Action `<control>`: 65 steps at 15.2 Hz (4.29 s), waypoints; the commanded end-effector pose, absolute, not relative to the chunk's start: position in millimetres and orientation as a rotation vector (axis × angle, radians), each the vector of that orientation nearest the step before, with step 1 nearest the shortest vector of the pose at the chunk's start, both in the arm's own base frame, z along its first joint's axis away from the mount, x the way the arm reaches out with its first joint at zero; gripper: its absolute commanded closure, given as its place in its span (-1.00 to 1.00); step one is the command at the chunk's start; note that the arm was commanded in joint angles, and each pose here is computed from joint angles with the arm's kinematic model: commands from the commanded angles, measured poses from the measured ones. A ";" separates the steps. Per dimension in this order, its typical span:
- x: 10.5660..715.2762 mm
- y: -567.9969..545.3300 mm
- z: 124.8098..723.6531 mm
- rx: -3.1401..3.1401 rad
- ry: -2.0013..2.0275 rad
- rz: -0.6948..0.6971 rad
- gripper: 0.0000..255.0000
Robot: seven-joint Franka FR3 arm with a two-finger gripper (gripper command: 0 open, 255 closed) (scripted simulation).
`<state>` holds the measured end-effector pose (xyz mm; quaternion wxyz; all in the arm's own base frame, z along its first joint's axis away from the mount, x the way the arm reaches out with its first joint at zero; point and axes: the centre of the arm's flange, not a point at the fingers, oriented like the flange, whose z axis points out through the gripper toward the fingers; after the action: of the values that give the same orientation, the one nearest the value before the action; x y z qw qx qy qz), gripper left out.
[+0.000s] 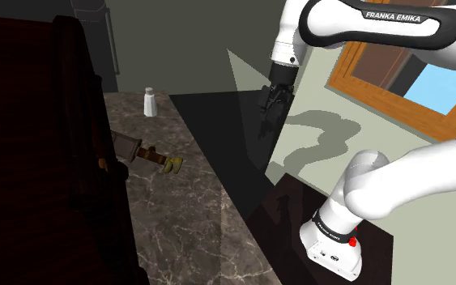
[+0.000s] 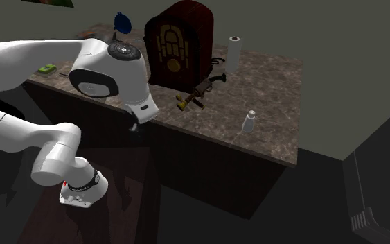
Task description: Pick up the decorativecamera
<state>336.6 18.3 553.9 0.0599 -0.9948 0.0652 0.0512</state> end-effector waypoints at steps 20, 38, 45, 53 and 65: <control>504.6 200.3 507.8 -2.775 -0.161 0.083 -1.00; 565.8 295.1 466.8 -2.657 -0.306 0.054 -1.00; 566.0 294.5 466.8 -2.657 -0.307 0.054 1.00; 565.8 295.1 487.9 -2.657 -0.306 0.054 1.00; 565.8 295.1 546.8 -2.657 -0.306 0.054 1.00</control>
<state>566.6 294.9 542.2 0.2306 -0.9665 -0.1108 0.0200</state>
